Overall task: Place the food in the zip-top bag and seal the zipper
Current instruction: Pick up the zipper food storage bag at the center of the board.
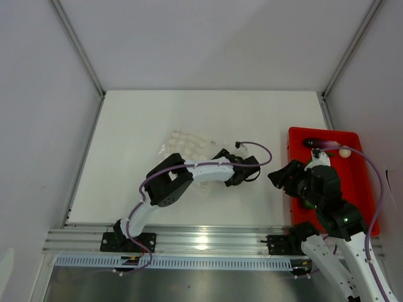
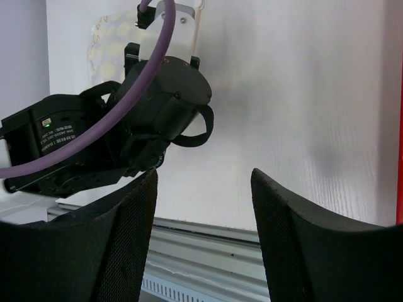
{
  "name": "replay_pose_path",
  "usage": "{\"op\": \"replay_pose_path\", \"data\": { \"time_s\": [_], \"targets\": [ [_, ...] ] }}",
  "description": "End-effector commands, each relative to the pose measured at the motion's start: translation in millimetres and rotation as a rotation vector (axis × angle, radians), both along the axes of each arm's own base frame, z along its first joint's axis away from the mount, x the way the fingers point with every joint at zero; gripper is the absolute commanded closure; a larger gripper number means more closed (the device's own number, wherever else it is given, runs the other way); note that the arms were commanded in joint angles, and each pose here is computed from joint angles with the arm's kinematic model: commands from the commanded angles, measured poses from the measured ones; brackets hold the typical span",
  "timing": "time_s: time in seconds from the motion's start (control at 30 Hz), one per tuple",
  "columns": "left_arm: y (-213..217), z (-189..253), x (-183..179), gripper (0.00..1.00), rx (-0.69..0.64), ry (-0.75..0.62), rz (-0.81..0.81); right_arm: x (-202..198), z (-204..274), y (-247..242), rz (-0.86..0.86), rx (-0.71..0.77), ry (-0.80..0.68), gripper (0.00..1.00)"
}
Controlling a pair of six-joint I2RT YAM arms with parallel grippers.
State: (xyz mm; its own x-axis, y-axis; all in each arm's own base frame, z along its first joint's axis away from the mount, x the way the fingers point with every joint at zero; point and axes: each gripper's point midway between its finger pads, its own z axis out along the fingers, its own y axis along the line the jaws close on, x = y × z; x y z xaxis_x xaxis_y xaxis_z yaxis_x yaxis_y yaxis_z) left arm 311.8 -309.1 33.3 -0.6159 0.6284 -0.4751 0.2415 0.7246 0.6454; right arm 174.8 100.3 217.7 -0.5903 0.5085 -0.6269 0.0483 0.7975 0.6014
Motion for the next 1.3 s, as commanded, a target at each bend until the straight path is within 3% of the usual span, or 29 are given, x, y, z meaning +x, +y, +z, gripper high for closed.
{"op": "replay_pose_path", "data": {
  "time_s": [0.0,0.1,0.2,0.27,0.47,0.73,1.0,1.27],
  "targets": [
    [4,5,6,0.50,0.023,-0.055,0.010,-1,3,1,0.000,0.019,-0.012,0.37],
    [5,12,9,0.63,0.001,-0.066,0.015,-2,1,3,0.005,0.027,-0.006,0.37],
    [8,19,10,0.90,-0.015,-0.064,0.021,-2,2,4,0.008,0.031,-0.006,0.37],
    [6,29,8,0.99,-0.056,-0.057,0.022,-1,-1,4,0.011,0.024,0.002,0.37],
    [0,68,-16,0.99,-0.239,0.070,0.005,1,-16,15,0.059,0.031,0.060,0.37],
    [-15,142,-69,0.99,-0.623,0.228,-0.148,6,-39,33,0.080,0.097,0.180,0.37],
    [-34,150,-100,0.99,-0.787,0.357,-0.228,26,-15,64,0.098,0.241,0.149,0.40],
    [-45,152,-113,0.99,-0.849,0.424,-0.279,41,-18,96,0.115,0.230,0.165,0.41]
  ]
}}
